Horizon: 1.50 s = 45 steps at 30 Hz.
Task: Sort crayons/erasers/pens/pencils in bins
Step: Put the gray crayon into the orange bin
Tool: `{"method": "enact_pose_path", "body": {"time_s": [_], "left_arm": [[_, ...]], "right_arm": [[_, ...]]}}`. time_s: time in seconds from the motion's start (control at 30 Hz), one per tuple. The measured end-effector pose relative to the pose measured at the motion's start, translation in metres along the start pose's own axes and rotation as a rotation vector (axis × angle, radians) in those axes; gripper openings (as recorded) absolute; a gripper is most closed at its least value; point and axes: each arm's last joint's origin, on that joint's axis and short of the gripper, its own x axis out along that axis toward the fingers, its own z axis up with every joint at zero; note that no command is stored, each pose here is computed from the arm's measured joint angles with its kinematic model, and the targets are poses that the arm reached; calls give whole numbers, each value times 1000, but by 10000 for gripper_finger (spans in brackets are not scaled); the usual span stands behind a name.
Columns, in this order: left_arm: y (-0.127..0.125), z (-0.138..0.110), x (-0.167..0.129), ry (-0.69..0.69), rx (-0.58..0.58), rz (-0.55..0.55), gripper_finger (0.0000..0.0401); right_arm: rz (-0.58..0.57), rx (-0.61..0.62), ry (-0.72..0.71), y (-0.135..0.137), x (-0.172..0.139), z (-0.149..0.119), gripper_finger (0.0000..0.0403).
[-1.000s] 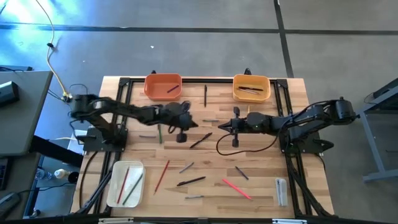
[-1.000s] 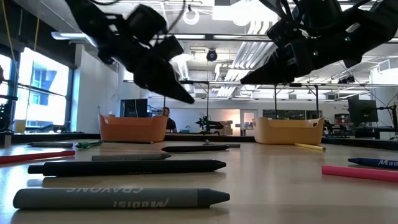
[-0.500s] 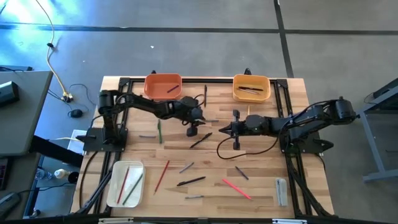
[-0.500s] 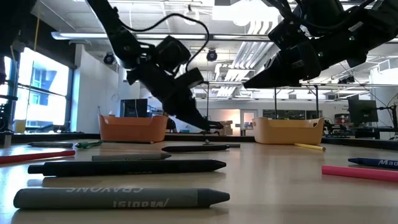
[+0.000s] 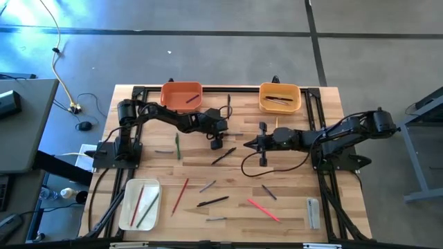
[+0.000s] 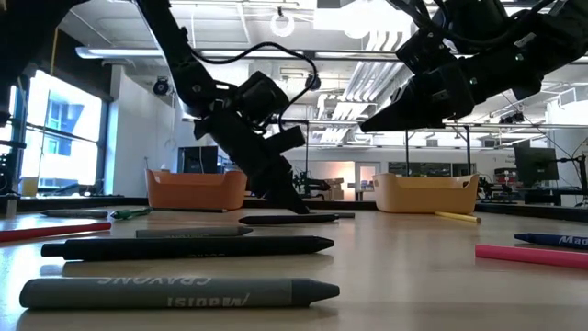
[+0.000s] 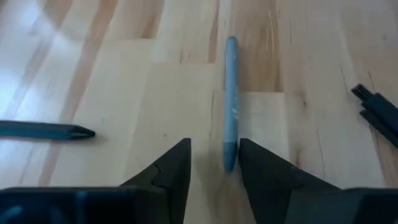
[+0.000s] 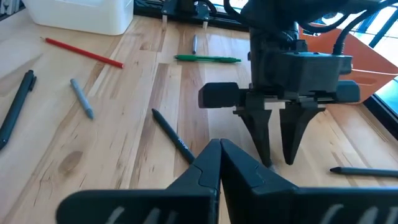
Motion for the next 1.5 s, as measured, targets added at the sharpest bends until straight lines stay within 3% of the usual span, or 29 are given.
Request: {"method": "enact_pose_path", "body": {"time_s": [0.2, 0.6, 1.5], "left_arm": [[4, -3, 2, -6, -9, -54, 97], [3, -5, 2, 17, 78, -77, 7], [3, -2, -29, 166, 100, -51, 1]], "right_arm": [[1, 0, 0, 0, 0, 0, 0], [5, 16, -1, 0, 0, 0, 0], [7, 14, 26, 1, 0, -3, 0]]}}
